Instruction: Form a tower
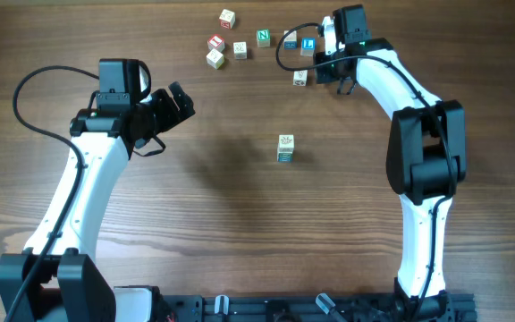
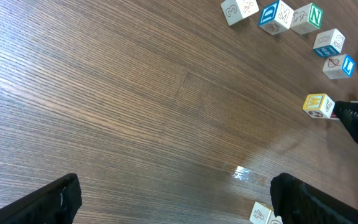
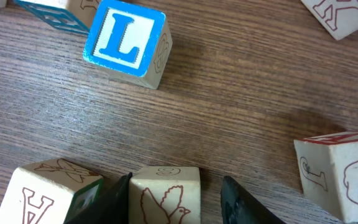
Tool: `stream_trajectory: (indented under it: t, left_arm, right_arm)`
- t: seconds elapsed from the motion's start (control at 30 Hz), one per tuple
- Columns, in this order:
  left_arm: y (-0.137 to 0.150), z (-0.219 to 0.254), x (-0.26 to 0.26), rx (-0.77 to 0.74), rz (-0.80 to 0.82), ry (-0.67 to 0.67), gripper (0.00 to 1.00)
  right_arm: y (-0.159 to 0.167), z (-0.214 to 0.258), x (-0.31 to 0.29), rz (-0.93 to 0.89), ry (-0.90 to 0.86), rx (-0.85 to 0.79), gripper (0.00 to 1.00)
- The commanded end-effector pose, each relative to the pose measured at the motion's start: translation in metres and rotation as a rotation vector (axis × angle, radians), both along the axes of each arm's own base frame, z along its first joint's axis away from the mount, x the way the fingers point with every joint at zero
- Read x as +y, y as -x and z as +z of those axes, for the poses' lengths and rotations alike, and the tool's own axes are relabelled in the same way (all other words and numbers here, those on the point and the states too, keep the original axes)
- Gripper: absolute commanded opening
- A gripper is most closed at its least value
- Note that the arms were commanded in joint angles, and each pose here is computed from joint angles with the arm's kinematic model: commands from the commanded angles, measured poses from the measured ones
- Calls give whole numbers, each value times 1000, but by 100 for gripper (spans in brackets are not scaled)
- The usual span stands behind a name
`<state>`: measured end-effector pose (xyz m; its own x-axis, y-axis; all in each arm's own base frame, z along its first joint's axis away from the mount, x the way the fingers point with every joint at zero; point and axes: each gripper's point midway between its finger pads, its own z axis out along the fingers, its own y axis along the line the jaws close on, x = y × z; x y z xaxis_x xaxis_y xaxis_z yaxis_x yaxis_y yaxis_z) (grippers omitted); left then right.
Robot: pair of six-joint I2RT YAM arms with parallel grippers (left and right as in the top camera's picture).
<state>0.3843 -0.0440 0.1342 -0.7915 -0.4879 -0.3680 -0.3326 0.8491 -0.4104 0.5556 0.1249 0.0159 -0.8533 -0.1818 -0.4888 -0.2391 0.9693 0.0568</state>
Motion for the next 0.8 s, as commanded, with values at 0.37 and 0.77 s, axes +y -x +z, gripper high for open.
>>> stream_trajectory:
  t: [0.37, 0.77]
  left_arm:
    - [1, -1, 1, 0, 3, -6, 100]
    - [1, -1, 1, 0, 3, -6, 100]
  right_arm:
    - [29, 92, -1, -122, -83, 6, 18]
    - [219, 297, -29, -200, -169, -21, 15]
